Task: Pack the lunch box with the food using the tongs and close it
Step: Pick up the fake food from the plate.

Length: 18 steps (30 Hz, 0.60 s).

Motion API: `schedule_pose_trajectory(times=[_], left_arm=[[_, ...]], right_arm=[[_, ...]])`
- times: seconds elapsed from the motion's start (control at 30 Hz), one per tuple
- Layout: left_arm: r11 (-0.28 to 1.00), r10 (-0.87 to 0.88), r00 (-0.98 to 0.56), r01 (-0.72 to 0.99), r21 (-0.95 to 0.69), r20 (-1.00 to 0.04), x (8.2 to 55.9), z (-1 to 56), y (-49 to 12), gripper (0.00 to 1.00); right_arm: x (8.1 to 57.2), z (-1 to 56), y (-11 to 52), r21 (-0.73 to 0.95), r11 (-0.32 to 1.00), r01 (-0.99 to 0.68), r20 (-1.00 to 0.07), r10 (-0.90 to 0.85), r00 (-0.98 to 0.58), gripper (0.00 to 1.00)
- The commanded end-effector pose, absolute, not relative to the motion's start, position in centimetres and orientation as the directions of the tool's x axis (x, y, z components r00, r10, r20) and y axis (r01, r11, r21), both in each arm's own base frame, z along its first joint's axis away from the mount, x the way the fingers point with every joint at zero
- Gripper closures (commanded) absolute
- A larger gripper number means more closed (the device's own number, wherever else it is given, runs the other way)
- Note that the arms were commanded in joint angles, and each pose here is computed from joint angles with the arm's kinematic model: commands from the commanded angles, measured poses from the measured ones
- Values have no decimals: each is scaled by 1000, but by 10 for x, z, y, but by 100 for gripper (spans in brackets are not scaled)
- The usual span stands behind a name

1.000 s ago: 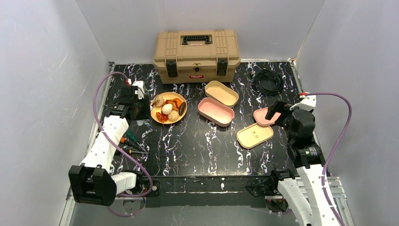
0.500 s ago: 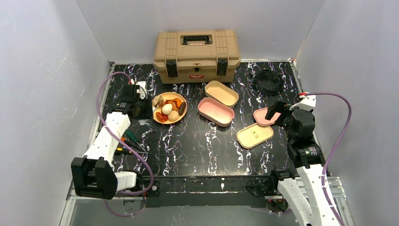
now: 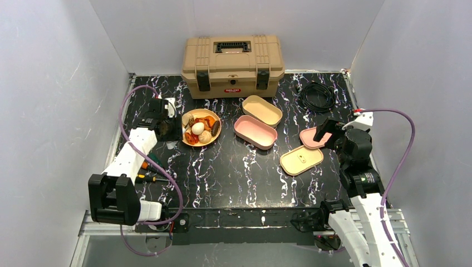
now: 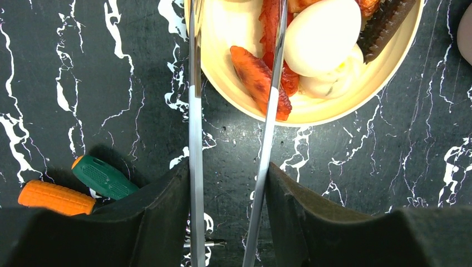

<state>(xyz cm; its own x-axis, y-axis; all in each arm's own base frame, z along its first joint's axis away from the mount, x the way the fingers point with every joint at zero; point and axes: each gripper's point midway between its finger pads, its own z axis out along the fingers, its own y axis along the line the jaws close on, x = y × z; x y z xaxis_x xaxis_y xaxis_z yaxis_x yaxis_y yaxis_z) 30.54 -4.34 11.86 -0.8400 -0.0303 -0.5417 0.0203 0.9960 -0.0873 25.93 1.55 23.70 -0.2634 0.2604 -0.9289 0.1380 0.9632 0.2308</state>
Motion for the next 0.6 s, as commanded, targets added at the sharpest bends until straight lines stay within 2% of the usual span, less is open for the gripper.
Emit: schedule_pose_trajectory(times=[0.0, 0.13, 0.37, 0.57], left_arm=[[997, -27, -820, 23, -79, -572, 316, 129, -43, 54], [995, -29, -821, 28, -91, -570, 320, 128, -45, 55], [995, -33, -810, 29, -97, -585, 321, 132, -46, 74], [995, -43, -771, 21, -93, -635, 318, 145, -43, 80]], right_arm=[[263, 251, 16, 244, 961, 128, -935, 268, -233, 0], [263, 249, 16, 243, 962, 129, -934, 267, -236, 0], [263, 249, 16, 242, 962, 129, -934, 267, -237, 0], [263, 249, 16, 242, 961, 130, -934, 267, -236, 0]])
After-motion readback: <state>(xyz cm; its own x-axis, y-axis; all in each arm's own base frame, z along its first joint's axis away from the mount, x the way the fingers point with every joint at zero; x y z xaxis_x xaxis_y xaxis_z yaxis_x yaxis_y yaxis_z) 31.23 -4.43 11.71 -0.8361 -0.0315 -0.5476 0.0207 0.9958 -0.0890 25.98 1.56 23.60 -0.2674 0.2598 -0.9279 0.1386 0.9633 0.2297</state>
